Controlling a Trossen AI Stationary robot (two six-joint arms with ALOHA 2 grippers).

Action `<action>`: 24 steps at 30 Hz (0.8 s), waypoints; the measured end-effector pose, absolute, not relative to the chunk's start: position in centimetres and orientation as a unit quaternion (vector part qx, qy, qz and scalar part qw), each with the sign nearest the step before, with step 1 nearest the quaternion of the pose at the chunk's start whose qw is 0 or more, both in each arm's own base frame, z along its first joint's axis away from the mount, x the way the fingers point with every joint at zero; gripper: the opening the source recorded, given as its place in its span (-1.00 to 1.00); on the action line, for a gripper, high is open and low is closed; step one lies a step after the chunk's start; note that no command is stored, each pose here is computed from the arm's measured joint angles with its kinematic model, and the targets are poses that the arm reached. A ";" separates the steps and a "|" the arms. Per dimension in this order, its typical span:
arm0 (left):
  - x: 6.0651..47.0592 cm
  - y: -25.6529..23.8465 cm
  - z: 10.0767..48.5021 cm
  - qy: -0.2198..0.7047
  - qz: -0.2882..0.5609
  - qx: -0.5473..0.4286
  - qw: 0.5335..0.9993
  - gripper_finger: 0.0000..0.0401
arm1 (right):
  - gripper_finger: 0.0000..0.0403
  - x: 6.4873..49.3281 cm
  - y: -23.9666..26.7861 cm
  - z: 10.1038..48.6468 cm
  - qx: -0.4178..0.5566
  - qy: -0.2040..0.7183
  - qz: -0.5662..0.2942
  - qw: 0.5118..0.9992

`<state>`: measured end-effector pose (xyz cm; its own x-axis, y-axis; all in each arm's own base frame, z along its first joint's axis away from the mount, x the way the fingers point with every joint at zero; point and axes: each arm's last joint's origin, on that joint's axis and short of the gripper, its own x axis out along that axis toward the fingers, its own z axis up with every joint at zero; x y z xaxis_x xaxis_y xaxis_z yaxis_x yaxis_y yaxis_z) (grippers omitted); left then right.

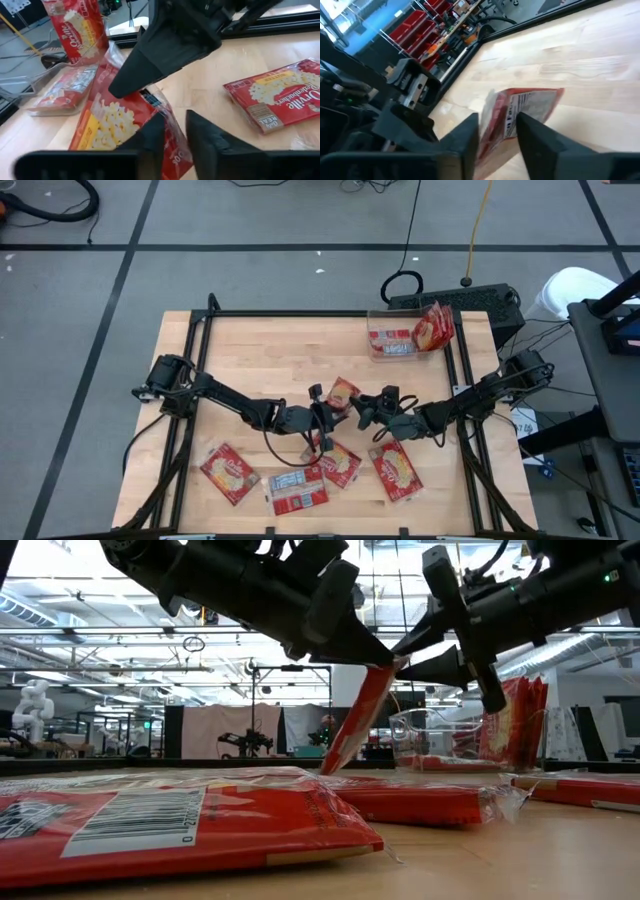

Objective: Sort popcorn bags into baskets
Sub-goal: Put the red popcorn bag into the transparent bin

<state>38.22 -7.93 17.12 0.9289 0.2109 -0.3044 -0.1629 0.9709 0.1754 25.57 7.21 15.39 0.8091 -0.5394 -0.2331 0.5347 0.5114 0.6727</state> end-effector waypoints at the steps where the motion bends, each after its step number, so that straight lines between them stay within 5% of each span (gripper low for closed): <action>1: 38.2 -7.9 17.1 0.162 0.096 0.071 0.979 -0.48 | -0.49 25.5 7.2 15.3 0.381 0.000 -0.310 0.871; 7: 38.0 -8.9 17.1 0.162 0.067 0.062 0.983 0.05 | -0.78 25.5 7.2 15.1 0.345 0.023 -0.310 0.886; 13: 37.4 -9.3 18.5 0.138 0.139 0.059 0.979 0.46 | -0.98 25.0 6.9 16.4 0.326 0.052 -0.281 0.901; 18: 36.8 -9.1 20.3 0.131 0.169 0.079 0.974 0.55 | -1.00 23.2 6.1 17.9 0.306 0.086 -0.296 0.901; 24: 36.0 -7.0 22.2 0.145 0.211 0.104 0.961 0.40 | -1.00 21.1 4.9 20.4 0.281 0.072 -0.319 0.902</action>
